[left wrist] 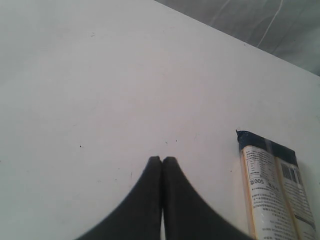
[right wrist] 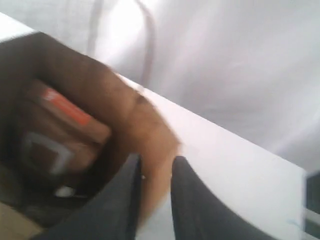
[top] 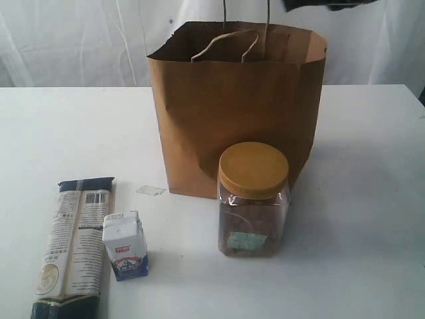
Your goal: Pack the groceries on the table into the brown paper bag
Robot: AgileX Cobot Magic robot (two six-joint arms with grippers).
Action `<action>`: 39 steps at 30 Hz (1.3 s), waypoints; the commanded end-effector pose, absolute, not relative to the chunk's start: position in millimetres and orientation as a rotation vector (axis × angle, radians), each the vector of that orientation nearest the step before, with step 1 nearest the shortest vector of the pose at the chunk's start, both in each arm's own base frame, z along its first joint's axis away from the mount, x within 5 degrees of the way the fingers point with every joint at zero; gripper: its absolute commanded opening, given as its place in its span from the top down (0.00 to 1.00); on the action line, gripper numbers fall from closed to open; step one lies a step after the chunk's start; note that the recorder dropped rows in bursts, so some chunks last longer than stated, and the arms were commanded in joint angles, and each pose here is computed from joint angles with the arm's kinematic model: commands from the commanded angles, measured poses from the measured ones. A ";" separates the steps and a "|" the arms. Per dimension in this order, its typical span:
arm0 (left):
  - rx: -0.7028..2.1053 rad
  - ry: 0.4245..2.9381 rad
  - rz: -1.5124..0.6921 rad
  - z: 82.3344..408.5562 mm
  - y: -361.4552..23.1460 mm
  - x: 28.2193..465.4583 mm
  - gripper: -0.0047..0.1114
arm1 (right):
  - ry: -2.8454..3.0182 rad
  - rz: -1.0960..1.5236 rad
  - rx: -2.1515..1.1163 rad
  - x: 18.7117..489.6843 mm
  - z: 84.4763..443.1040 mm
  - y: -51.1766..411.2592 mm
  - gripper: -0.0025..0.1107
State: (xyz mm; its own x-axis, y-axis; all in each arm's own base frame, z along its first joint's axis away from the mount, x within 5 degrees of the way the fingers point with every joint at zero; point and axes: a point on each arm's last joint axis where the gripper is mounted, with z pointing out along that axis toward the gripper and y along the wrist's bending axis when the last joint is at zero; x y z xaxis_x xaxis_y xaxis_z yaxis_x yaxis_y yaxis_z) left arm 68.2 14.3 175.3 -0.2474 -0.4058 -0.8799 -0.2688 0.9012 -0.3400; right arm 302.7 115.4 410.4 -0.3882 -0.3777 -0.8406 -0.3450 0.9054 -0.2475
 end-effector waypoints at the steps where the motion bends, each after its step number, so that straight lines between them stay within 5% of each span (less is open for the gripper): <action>1: -0.491 1.846 -0.128 173.8 14.6 67.8 0.96 | 2.171 -0.413 -0.233 306.7 403.9 46.4 0.91; 5: -0.491 1.846 -0.128 173.8 14.6 67.8 0.96 | 2.326 -0.497 -0.105 292.4 358.1 5.1 0.98; 11: -0.491 1.846 -0.128 173.8 14.6 67.8 0.96 | 2.070 -0.146 -0.184 223.2 289.0 16.0 0.98; 18: -0.493 1.847 -0.127 173.7 14.7 67.7 0.96 | 1.682 0.055 -0.180 156.9 317.0 21.6 0.98; 24: -0.493 1.847 -0.127 173.7 14.7 67.7 0.96 | 1.625 -0.036 -0.136 112.8 319.2 8.2 0.98; 39: -0.493 1.847 -0.127 173.7 14.7 67.7 0.96 | 1.602 0.211 -0.239 100.4 293.5 29.6 0.98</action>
